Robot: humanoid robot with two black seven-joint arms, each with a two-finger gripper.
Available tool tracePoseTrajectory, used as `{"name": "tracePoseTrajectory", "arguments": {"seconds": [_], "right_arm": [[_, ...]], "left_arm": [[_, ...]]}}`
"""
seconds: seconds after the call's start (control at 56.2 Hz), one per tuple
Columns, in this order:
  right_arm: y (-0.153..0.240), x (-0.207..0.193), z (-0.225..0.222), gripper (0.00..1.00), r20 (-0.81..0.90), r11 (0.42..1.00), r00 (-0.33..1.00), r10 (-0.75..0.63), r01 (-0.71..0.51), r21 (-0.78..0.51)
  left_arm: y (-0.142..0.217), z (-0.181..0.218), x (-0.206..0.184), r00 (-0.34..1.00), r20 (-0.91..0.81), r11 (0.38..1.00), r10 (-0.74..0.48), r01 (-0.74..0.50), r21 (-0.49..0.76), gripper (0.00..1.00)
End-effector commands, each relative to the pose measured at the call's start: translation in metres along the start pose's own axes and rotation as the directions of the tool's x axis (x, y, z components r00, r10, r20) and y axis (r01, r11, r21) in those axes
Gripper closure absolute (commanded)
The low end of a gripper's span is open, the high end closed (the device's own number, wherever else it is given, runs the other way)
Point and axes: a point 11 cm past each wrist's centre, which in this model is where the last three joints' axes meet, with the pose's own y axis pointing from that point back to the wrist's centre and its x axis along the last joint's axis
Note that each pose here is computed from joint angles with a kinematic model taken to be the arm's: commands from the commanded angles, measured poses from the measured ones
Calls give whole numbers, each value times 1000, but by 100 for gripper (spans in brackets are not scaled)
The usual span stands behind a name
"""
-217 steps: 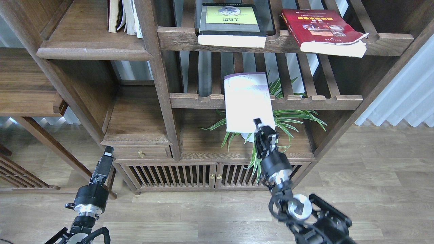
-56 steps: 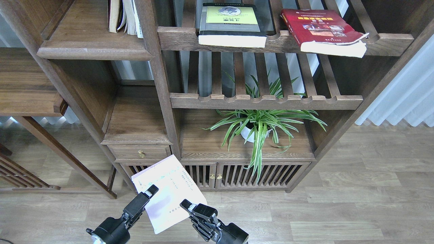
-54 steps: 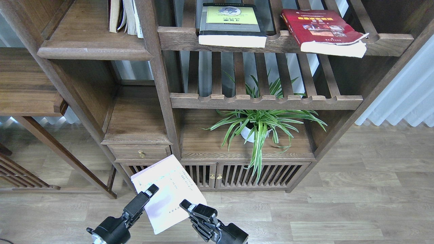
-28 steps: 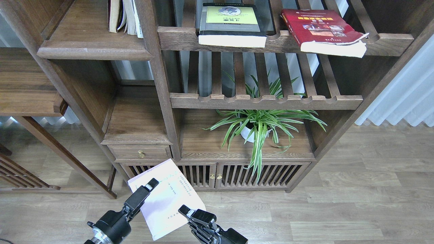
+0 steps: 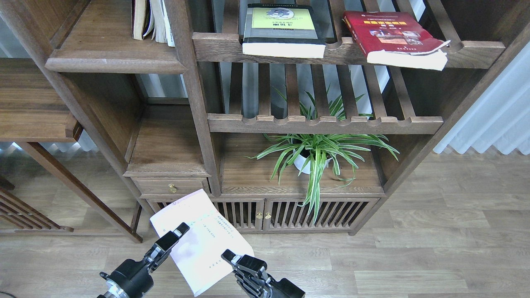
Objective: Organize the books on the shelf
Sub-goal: 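Lower the white book and pass it to the left gripper, then lift the white book with the left gripper toward the upper shelf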
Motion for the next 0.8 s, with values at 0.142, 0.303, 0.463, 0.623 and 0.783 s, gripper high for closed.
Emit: {"name": "tracePoseTrajectory", "arguments": {"seconds": [0.142, 0.303, 0.463, 0.623, 0.783], "right_arm": [[9, 20, -11, 2, -31, 997, 997, 69, -68, 24], [13, 28, -15, 1, -36, 995, 995, 97, -95, 39], [16, 33, -17, 1, -35, 993, 993, 112, -111, 47], [22, 40, -30, 1, -34, 987, 990, 138, -134, 92], [22, 40, -30, 1, -37, 987, 990, 137, -134, 92]], "left_arm": [[1, 4, 1, 1000, 11, 1000, 4, -4, 0, 94], [2, 15, 6, 1000, 22, 1000, 19, -19, -23, 95], [7, 20, 10, 998, 52, 999, 31, -31, -9, 95], [19, 56, 23, 984, 157, 997, 80, -77, -29, 95], [27, 109, 32, 934, 334, 991, 129, -114, -62, 95]]}}
